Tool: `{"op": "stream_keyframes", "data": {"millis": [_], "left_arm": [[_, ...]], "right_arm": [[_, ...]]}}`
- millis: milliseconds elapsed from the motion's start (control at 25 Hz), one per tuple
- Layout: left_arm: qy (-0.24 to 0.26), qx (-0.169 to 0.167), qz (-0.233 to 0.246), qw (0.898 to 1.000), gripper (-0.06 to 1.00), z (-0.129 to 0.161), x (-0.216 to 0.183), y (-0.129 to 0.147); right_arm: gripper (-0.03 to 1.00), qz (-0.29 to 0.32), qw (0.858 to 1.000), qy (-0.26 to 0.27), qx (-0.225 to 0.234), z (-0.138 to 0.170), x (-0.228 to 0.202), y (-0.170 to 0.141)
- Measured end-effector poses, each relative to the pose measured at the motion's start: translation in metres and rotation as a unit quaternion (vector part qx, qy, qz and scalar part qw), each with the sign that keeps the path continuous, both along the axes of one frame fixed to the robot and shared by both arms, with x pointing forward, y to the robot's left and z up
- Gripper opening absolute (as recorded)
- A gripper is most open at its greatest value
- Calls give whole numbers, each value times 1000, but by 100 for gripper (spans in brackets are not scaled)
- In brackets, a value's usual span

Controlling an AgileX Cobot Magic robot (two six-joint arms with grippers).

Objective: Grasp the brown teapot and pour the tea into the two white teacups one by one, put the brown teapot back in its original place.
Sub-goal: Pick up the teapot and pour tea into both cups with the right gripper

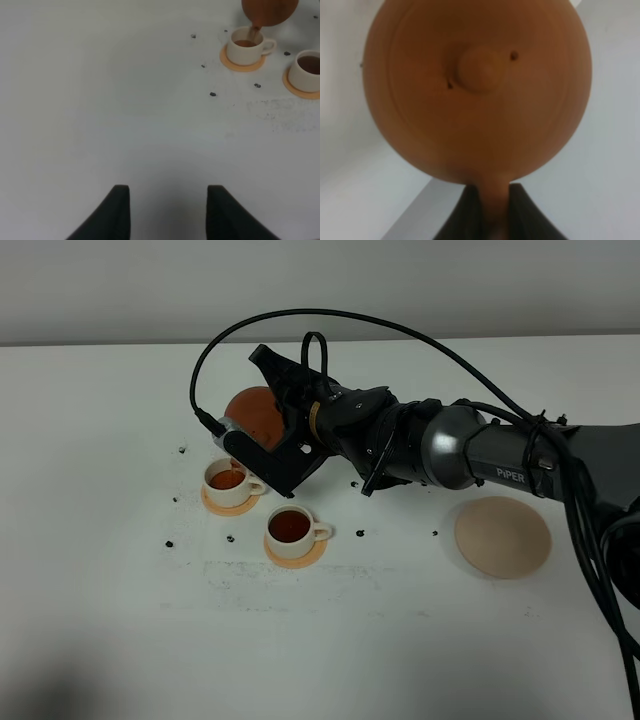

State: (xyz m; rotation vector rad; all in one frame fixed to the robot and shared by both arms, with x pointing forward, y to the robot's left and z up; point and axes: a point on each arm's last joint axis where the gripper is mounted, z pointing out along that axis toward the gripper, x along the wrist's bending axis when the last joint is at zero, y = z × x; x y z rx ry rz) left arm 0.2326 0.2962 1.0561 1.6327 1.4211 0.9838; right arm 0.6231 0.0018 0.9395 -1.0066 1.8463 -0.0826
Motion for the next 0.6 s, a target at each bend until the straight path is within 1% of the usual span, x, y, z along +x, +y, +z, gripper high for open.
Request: {"op": "stream_keyframes", "data": {"millis": [600], "left_arm": [[0, 0, 0, 1000, 37, 0, 0, 0]], "right_arm": [[9, 0, 1000, -4, 3, 3, 1, 1]]}}
